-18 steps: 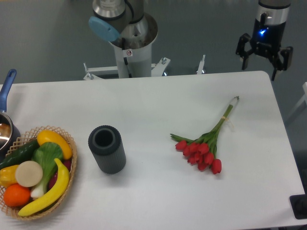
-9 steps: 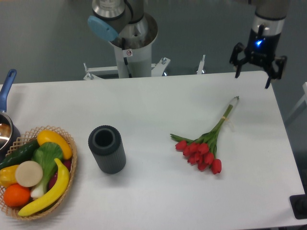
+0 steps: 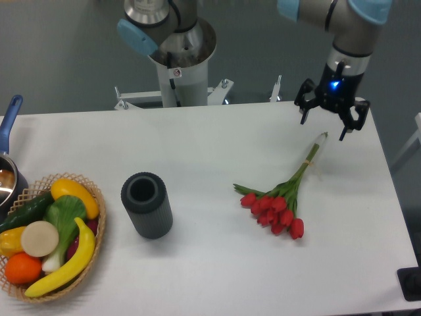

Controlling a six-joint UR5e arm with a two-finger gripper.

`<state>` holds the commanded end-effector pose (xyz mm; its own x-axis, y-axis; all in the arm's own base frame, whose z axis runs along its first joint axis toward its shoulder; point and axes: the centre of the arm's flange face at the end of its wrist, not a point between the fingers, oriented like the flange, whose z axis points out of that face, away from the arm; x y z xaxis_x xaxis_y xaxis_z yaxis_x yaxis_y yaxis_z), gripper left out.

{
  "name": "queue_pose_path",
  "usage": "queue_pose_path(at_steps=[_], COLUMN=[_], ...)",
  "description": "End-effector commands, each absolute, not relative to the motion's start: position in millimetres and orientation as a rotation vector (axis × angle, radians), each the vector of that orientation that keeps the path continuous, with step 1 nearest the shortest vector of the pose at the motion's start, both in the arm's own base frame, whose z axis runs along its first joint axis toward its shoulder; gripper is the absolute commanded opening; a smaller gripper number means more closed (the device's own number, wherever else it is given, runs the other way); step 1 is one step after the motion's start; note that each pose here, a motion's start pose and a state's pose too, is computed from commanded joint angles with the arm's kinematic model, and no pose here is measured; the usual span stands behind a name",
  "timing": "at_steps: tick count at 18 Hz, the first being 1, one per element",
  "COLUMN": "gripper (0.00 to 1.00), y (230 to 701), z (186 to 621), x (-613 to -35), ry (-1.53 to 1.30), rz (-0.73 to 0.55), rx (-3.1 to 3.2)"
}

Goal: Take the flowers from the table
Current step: 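Move the open gripper down toward the red tulip stems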

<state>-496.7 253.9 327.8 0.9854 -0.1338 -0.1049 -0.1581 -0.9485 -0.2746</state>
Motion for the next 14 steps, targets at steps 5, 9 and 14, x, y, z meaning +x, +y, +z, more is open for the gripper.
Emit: queue_pose_path(at_steps=[5,9,14], gripper=[1.00,1.00,1.00], y=[270,282,298], z=[287,263,242], x=[-499,-501,-506], ry=[0.234,0.269,0.316], rz=[0.036,-0.025,-0.062], rx=[-2.855,-2.882,-2.902])
